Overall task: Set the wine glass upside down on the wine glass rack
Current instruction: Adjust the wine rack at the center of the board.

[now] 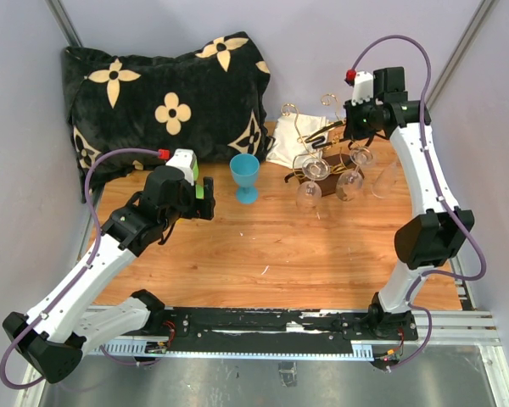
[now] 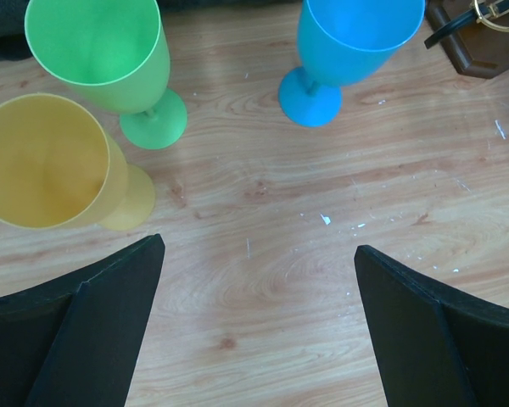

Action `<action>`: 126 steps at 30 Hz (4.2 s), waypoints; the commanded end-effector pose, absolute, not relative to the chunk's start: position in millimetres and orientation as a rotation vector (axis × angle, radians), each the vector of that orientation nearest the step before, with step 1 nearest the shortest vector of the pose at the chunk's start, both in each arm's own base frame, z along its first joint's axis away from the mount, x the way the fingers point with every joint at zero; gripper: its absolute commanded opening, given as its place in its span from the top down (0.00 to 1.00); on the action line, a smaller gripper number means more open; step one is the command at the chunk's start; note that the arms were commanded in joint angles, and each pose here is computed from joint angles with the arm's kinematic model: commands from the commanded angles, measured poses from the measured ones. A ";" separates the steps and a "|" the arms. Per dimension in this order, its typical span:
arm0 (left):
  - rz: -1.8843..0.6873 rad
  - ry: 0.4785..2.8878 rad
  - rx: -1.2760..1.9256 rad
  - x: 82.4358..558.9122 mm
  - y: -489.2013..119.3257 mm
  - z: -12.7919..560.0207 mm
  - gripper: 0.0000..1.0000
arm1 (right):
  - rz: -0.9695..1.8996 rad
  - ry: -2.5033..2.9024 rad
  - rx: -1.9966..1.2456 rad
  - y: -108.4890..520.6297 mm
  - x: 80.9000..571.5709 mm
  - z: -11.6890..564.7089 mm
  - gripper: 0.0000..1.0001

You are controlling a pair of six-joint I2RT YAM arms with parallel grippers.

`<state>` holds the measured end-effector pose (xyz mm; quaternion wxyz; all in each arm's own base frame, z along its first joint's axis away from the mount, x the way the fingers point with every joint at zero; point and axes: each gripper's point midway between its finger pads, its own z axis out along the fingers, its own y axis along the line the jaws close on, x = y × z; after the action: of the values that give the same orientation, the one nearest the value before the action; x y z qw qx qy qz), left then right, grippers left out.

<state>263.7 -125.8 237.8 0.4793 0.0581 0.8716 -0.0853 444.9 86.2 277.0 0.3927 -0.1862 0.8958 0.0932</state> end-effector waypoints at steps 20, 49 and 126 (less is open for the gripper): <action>-0.208 2.110 0.130 263.1 -123.6 243.9 0.00 | 0.183 2.113 -0.285 74.0 454.5 334.9 0.46; -0.256 2.109 0.125 253.5 -124.6 243.2 0.00 | 0.108 1.866 0.687 132.7 426.2 348.6 0.02; -0.238 2.114 0.115 246.2 -117.1 236.9 0.00 | -0.104 2.050 0.273 95.8 443.4 295.2 0.84</action>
<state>246.5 -117.3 237.4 0.4831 0.0505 0.8687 -0.0964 453.4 112.3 289.9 0.5122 0.1856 0.8384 -0.0162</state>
